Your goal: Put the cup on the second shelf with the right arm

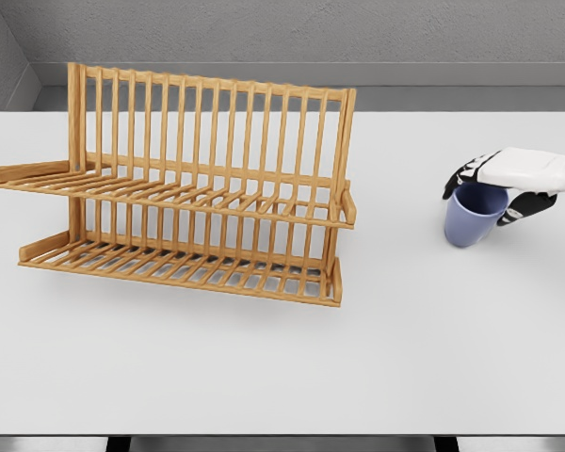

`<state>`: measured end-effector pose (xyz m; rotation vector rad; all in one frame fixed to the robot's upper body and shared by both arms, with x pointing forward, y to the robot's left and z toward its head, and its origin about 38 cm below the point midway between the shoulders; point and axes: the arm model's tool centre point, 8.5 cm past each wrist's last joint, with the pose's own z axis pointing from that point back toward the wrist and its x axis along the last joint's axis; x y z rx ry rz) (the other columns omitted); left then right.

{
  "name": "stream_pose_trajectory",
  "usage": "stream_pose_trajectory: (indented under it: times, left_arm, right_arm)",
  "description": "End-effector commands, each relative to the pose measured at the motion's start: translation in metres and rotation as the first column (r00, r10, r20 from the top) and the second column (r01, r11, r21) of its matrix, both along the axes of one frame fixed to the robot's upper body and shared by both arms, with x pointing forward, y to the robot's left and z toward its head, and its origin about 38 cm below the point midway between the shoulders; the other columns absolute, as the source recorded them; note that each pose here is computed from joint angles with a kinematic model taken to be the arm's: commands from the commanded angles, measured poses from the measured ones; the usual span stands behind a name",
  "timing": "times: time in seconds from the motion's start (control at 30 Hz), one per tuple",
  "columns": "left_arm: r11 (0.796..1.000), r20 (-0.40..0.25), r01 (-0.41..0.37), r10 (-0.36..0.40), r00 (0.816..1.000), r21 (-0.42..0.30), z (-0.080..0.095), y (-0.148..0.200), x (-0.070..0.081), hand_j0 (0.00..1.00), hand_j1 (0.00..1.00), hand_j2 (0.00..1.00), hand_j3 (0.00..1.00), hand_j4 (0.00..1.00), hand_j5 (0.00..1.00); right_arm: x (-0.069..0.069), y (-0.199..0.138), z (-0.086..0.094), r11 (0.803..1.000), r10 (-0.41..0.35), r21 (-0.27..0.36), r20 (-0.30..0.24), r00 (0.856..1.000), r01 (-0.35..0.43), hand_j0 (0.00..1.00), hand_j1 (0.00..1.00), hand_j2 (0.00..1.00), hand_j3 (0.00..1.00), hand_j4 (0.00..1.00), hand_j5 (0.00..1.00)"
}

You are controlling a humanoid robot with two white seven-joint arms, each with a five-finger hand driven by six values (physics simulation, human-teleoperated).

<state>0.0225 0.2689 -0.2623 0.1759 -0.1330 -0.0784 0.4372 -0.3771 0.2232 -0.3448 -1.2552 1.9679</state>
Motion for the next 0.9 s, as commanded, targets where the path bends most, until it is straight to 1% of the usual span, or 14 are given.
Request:
stream_pose_trajectory:
  times: [0.0,0.07,0.1,0.2,0.37,0.43,0.53,0.7,0.73,0.77,0.8,0.87]
  left_arm:
    - [1.000,-0.001,-0.001,0.001,1.000,0.000,0.000,0.000,0.000,1.00,1.00,1.00,1.00,1.00,1.00]
    - [1.000,0.001,0.001,-0.001,1.000,0.000,0.000,0.000,0.000,1.00,1.00,1.00,1.00,1.00,1.00]
    - [1.000,0.001,0.001,-0.001,1.000,0.000,0.000,0.000,0.000,1.00,1.00,1.00,1.00,1.00,1.00]
    - [1.000,-0.001,0.001,-0.001,1.000,0.000,0.000,0.000,0.000,1.00,1.00,1.00,1.00,1.00,1.00]
    - [1.000,0.001,0.001,-0.001,1.000,0.000,0.000,0.000,0.000,1.00,1.00,1.00,1.00,1.00,1.00]
    - [1.000,-0.001,-0.001,0.001,1.000,0.000,0.000,0.000,0.000,1.00,1.00,1.00,1.00,1.00,1.00]
    - [1.000,0.001,0.001,-0.001,1.000,0.000,0.000,0.000,0.000,1.00,1.00,1.00,1.00,1.00,1.00]
    - [1.000,0.001,-0.002,0.002,1.000,0.000,0.000,0.000,0.000,1.00,1.00,1.00,1.00,1.00,1.00]
    - [1.000,-0.001,0.001,-0.001,1.000,0.000,0.000,0.000,0.000,1.00,1.00,1.00,1.00,1.00,1.00]
    - [1.000,0.001,-0.001,0.001,1.000,0.000,0.000,0.000,0.000,1.00,1.00,1.00,1.00,1.00,1.00]
    - [1.000,0.001,0.001,-0.001,1.000,0.000,0.000,0.000,0.000,1.00,1.00,1.00,1.00,1.00,1.00]
    - [1.000,0.001,0.001,-0.001,1.000,0.000,0.000,0.000,0.000,1.00,1.00,1.00,1.00,1.00,1.00]
  right_arm:
    - [0.000,0.000,0.001,1.000,-0.002,0.006,0.000,1.000,0.002,0.65,0.65,0.65,0.65,0.65,0.65]
    - [0.000,0.000,0.001,1.000,0.001,0.006,0.001,1.000,-0.001,0.64,0.64,0.64,0.64,0.64,0.64]
    - [0.000,0.000,0.001,1.000,-0.001,0.006,0.000,1.000,0.001,0.61,0.61,0.61,0.61,0.61,0.61]
    - [0.001,0.003,0.006,1.000,0.011,0.007,0.013,1.000,-0.011,0.61,0.61,0.61,0.61,0.61,0.61]
    - [0.003,0.007,0.022,1.000,0.026,0.010,0.051,0.998,-0.027,0.61,0.61,0.61,0.61,0.61,0.61]
    - [0.003,0.014,0.032,0.999,0.049,0.009,0.077,0.996,-0.050,0.61,0.61,0.61,0.61,0.61,0.61]
    - [0.004,0.015,0.046,0.998,0.052,0.013,0.113,0.992,-0.053,0.61,0.61,0.61,0.61,0.61,0.61]
    - [0.007,0.016,0.057,0.998,0.054,0.012,0.136,0.989,-0.056,0.61,0.61,0.61,0.61,0.61,0.61]
    - [0.009,0.017,0.065,0.998,0.055,0.011,0.155,0.986,-0.058,0.61,0.61,0.61,0.61,0.61,0.61]
    - [0.008,0.018,0.072,0.998,0.061,0.014,0.174,0.983,-0.064,0.61,0.61,0.61,0.61,0.61,0.61]
    - [0.004,0.025,0.083,0.996,0.083,0.018,0.207,0.975,-0.088,0.61,0.61,0.61,0.61,0.61,0.61]
    - [0.002,0.032,0.089,0.994,0.105,0.016,0.226,0.968,-0.112,0.61,0.61,0.61,0.61,0.61,0.61]
